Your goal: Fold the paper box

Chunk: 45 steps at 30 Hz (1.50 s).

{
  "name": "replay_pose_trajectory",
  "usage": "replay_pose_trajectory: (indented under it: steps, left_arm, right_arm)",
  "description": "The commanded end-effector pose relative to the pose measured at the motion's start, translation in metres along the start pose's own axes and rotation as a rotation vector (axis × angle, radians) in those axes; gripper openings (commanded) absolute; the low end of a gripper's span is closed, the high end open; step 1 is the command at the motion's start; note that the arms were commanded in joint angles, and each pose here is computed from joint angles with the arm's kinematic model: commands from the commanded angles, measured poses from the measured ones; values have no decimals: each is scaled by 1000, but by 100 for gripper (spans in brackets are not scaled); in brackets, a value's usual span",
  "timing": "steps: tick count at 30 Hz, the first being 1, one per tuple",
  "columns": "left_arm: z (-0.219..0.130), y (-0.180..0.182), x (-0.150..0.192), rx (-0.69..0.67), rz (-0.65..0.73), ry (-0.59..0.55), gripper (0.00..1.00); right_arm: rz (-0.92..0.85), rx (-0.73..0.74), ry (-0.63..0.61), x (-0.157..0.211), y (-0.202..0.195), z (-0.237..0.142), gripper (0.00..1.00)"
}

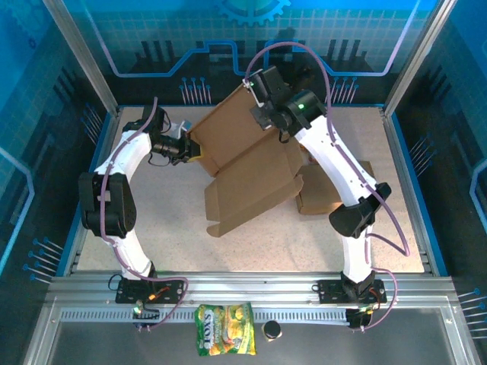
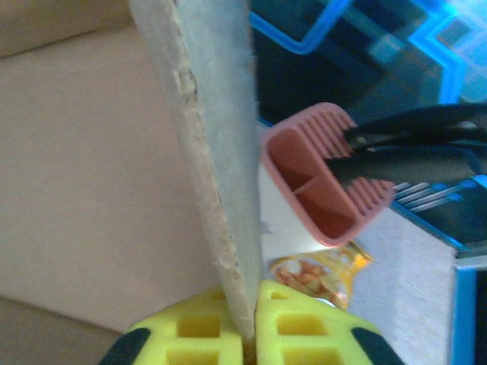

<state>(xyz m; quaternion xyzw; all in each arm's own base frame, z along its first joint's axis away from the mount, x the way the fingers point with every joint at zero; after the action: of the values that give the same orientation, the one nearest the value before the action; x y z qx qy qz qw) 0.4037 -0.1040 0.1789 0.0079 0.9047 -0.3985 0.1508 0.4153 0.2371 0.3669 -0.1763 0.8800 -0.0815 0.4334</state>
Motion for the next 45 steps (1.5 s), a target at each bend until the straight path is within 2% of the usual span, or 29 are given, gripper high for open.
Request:
replay_pose_trajectory:
  steps: [1,8,12,16,21,35,45]
  left_arm:
    - [-6,-25,1,53,35,-3,0]
    - [-3,-26,2,47,39,5,0]
    - [-1,-25,2,22,28,7,0]
    - [-3,-20,-1,-52,-17,-4,0]
    - [-7,-13,-1,-133,-92,-25,0]
    - [-5,32,33,-388,-229,84,0]
    - [18,59,52,-467,-255,122,1]
  right_arm:
    - [-44,146,5,2,-3,-3,2]
    - [-49,185,2,1,-5,0,7]
    - [-53,236,18,4,-9,6,0]
    - [-55,310,71,17,-11,16,0]
    - [-18,311,207,46,-3,32,0]
    - [151,155,436,118,49,81,0]
    - [264,49,557,170,65,104,0]
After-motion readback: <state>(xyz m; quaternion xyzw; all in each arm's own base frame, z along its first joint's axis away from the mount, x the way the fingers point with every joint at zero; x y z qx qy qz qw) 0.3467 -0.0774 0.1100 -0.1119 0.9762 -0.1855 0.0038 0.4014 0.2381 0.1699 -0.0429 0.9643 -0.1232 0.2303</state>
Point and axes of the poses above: each hand's point on the last joint's axis, 136 mm out from that joint toward the fingers, its own z axis out along the fingers, its own y axis along the line the jaws close on, x = y × z, the point moved 2 cm from there along -z, back along the fingers, and after that the axes turned 8 degrees about z, right-handed, at the moved point
